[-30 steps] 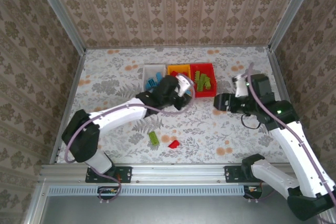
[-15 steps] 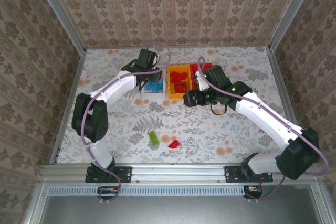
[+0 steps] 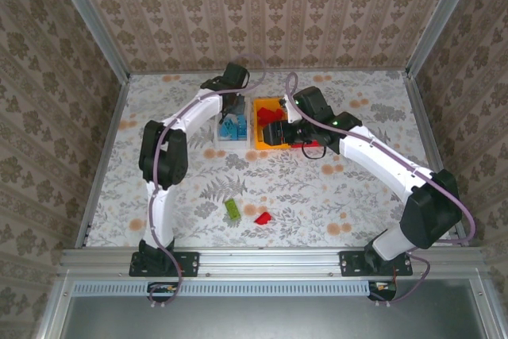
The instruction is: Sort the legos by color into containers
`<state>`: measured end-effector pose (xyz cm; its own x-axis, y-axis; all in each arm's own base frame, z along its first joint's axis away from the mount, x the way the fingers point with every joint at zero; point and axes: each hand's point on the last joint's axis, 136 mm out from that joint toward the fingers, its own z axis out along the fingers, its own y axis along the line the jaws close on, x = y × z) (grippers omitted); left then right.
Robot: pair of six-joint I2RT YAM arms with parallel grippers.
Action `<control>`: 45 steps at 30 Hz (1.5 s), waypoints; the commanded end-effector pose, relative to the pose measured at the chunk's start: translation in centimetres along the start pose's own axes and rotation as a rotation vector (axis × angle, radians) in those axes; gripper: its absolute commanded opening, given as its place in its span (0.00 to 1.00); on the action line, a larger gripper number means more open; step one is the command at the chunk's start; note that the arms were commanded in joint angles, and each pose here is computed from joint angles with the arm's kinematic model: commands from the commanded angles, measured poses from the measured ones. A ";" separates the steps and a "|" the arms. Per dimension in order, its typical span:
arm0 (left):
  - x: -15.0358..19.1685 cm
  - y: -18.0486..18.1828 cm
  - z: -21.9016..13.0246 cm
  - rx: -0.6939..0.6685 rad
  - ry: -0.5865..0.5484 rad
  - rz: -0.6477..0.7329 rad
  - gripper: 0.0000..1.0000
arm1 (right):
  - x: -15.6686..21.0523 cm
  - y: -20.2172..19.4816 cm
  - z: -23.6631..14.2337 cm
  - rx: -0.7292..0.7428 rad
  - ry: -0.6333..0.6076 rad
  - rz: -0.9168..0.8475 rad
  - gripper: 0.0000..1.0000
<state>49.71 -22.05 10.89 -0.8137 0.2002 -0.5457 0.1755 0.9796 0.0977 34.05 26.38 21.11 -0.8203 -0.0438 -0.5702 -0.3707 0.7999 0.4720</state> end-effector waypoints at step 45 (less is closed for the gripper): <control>32.6 8.5 -27.2 0.286 0.119 -0.453 0.69 | 21.2 9.2 13.4 0.246 0.328 -0.366 0.79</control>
<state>11.21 -7.34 17.43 -0.8699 -0.2158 -0.4435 -0.0442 0.9297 -0.3657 18.59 40.78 4.68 -0.7413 -0.5246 -0.4187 -0.6198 0.7743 0.1273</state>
